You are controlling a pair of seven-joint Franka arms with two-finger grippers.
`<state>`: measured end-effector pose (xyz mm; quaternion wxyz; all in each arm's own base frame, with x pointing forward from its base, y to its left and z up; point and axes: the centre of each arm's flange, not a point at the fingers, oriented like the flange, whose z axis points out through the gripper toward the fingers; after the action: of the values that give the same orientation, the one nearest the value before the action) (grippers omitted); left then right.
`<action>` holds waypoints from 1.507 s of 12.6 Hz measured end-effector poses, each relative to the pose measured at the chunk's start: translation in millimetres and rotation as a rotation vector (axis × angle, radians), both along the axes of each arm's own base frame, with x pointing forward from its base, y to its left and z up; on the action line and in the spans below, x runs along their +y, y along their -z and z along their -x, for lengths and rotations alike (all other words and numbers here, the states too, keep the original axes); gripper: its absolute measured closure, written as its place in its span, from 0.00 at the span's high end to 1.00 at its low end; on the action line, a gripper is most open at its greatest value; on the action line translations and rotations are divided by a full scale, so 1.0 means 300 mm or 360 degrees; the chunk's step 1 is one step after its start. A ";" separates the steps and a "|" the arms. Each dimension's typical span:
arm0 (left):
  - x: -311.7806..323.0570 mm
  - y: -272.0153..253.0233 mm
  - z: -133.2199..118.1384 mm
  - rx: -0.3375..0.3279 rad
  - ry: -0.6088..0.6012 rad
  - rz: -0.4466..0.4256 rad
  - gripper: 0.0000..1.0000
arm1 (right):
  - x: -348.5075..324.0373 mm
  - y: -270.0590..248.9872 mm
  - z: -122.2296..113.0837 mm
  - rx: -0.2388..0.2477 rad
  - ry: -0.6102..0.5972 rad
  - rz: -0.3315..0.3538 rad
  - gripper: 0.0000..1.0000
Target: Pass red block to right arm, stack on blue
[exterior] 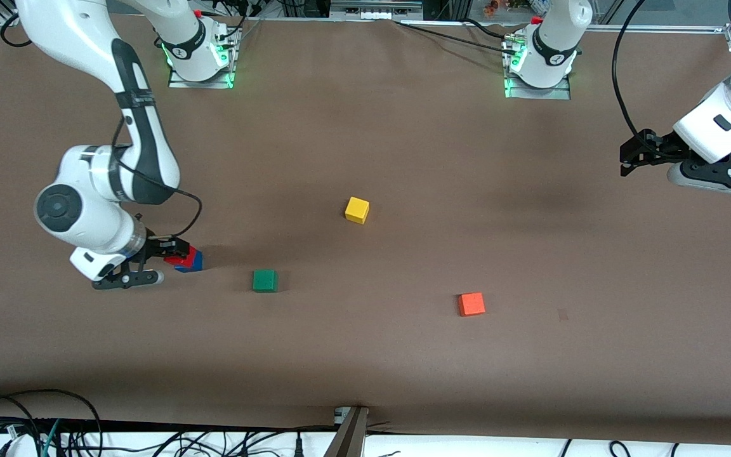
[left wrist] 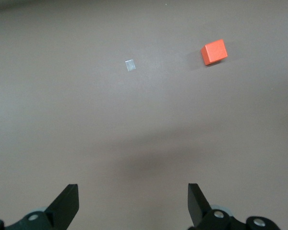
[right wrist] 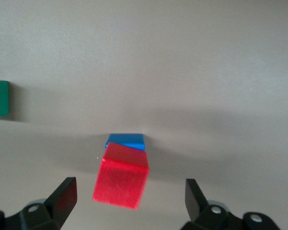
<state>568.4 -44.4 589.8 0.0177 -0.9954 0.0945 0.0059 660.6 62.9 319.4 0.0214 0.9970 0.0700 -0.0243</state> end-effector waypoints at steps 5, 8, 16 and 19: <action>-0.002 -0.004 0.000 -0.0001 0.0002 0.0000 1.00 | -0.063 -0.304 -0.012 0.0144 0.0029 -0.0015 1.00; -0.009 -0.007 0.001 -0.0003 0.0008 0.0000 1.00 | -0.114 -0.470 0.011 0.0236 0.0061 -0.0012 1.00; -0.014 -0.024 -0.002 -0.0019 0.0012 0.0002 1.00 | -0.198 -0.751 0.105 0.0271 0.0043 -0.0055 1.00; -0.016 -0.024 -0.003 -0.0018 0.0013 0.0002 1.00 | -0.209 -0.863 0.190 0.0230 -0.0008 -0.0122 1.00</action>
<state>569.1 -49.1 597.0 0.0176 -0.9950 0.0986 0.0002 603.7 0.1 578.1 -0.0219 0.9926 0.0746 -0.0936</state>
